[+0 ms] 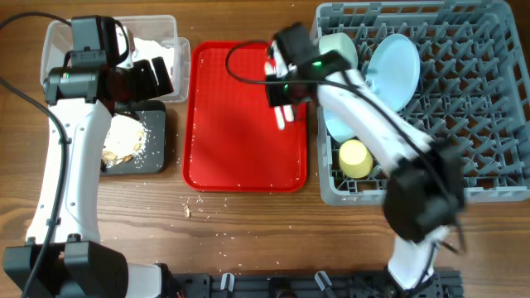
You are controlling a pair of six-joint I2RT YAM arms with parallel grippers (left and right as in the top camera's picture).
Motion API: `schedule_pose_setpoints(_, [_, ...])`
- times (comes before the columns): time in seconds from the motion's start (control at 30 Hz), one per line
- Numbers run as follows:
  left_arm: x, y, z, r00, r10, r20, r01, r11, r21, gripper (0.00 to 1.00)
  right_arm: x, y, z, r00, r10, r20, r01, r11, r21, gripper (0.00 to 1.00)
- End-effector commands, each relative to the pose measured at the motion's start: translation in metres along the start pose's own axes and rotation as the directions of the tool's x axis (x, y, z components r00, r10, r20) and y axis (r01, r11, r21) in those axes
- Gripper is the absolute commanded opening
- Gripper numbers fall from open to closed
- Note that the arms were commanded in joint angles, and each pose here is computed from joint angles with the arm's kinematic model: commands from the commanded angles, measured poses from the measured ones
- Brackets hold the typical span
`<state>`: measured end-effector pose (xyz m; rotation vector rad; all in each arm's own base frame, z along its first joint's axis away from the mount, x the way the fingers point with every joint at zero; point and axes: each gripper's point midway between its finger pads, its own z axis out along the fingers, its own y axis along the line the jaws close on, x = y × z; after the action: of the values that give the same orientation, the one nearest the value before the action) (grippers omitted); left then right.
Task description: Sort waste into correct bins and load items into the dishwasher rack
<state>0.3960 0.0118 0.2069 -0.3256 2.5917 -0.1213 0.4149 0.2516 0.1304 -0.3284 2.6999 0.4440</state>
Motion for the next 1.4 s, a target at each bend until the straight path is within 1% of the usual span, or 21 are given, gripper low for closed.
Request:
schedule_pose_setpoints(0.0, [-0.003,0.003,0.001,1.0,-0.005,0.005,0.005,1.0,-0.01,1.0,-0.022,-0.032,-0.117,0.976,0.101,0.192,-0.122,0.988,0.099,0.04])
schedule_pose_setpoints(0.07, [-0.003,0.002,0.001,1.0,-0.005,0.005,0.005,1.0,-0.01,1.0,-0.003,-0.085,-0.159,0.942,0.249,0.224,-0.299,0.928,0.224,0.04])
schedule_pose_setpoints(0.1, [-0.003,0.002,0.001,1.0,-0.005,0.005,0.005,1.0,-0.01,1.0,0.02,-0.128,-0.183,0.9,0.367,0.236,-0.429,0.844,0.323,0.04])
schedule_pose_setpoints(0.13, [-0.003,0.002,0.001,1.0,-0.005,0.005,0.005,1.0,-0.01,1.0,0.035,-0.152,-0.193,0.864,0.443,0.24,-0.504,0.778,0.374,0.04])
schedule_pose_setpoints(0.23, [-0.003,0.003,0.001,1.0,-0.005,0.005,0.005,1.0,-0.01,1.0,0.079,-0.212,-0.193,0.754,0.618,0.221,-0.641,0.619,0.454,0.04])
schedule_pose_setpoints(0.27, [-0.003,0.003,0.001,1.0,-0.005,0.005,0.005,1.0,-0.01,1.0,0.09,-0.222,-0.185,0.732,0.648,0.208,-0.658,0.596,0.461,0.04])
schedule_pose_setpoints(0.3, [-0.003,0.003,0.001,1.0,-0.005,0.005,0.005,1.0,-0.01,1.0,0.097,-0.225,-0.173,0.723,0.666,0.184,-0.664,0.596,0.451,0.04])
schedule_pose_setpoints(0.37, [-0.003,0.002,0.001,1.0,-0.005,0.005,0.005,1.0,-0.01,1.0,0.103,-0.224,-0.161,0.739,0.657,0.15,-0.644,0.623,0.445,0.17])
schedule_pose_setpoints(0.4, [-0.003,0.003,0.001,1.0,-0.005,0.005,0.005,1.0,-0.01,1.0,0.1,-0.224,-0.161,0.747,0.647,0.152,-0.637,0.632,0.442,0.2])
schedule_pose_setpoints(0.43, [-0.003,0.003,0.001,1.0,-0.005,0.005,0.005,1.0,-0.01,1.0,0.095,-0.222,-0.16,0.769,0.622,0.145,-0.616,0.663,0.424,0.22])
schedule_pose_setpoints(0.53, [-0.003,0.003,0.001,1.0,-0.005,0.005,0.005,1.0,-0.01,1.0,0.059,-0.195,-0.162,0.873,0.471,0.124,-0.486,0.827,0.281,0.27])
schedule_pose_setpoints(0.6, [-0.003,0.003,0.001,1.0,-0.005,0.005,0.005,1.0,-0.01,1.0,0.031,-0.167,-0.168,0.928,0.339,0.152,-0.366,0.906,0.213,0.35])
schedule_pose_setpoints(0.67, [-0.003,0.003,0.001,1.0,-0.005,0.005,0.005,1.0,-0.01,1.0,-0.01,-0.109,-0.164,0.958,0.157,0.239,-0.195,0.97,0.143,0.52])
schedule_pose_setpoints(0.73, [-0.003,0.002,0.001,1.0,-0.005,0.005,0.005,1.0,-0.01,1.0,-0.033,-0.061,-0.135,0.961,0.05,0.273,-0.078,0.993,0.094,0.52])
schedule_pose_setpoints(0.77, [-0.003,0.003,0.001,1.0,-0.005,0.005,0.005,1.0,-0.01,1.0,-0.043,-0.032,-0.089,0.967,-0.002,0.253,-0.014,0.998,0.063,0.53])
schedule_pose_setpoints(0.87, [-0.003,0.003,0.001,1.0,-0.005,0.005,0.005,1.0,-0.01,1.0,-0.049,-0.022,-0.007,0.983,-0.037,0.182,0.028,0.998,0.057,0.53])
schedule_pose_setpoints(1.0, [-0.003,0.003,0.001,1.0,-0.005,0.005,0.005,1.0,-0.01,1.0,-0.027,-0.034,0.084,0.998,-0.062,0.018,0.06,0.99,0.124,0.53])
schedule_pose_setpoints(1.23, [-0.003,0.003,0.001,1.0,-0.005,0.005,0.005,1.0,-0.01,1.0,0.005,-0.059,0.14,0.996,-0.016,-0.083,0.03,0.984,0.175,0.52])
schedule_pose_setpoints(1.3, [-0.003,0.003,0.001,1.0,-0.005,0.005,0.005,1.0,-0.01,1.0,0.01,-0.06,0.145,0.995,-0.013,-0.097,0.03,0.984,0.177,0.44])
schedule_pose_setpoints(1.33, [-0.003,0.003,0.001,1.0,-0.005,0.005,0.005,1.0,-0.01,1.0,0.012,-0.059,0.146,0.994,-0.012,-0.106,0.03,0.985,0.171,0.34])
schedule_pose_setpoints(1.37, [-0.003,0.003,0.001,1.0,-0.005,0.005,0.005,1.0,-0.01,1.0,0.015,-0.059,0.145,0.993,-0.01,-0.117,0.03,0.986,0.166,0.17])
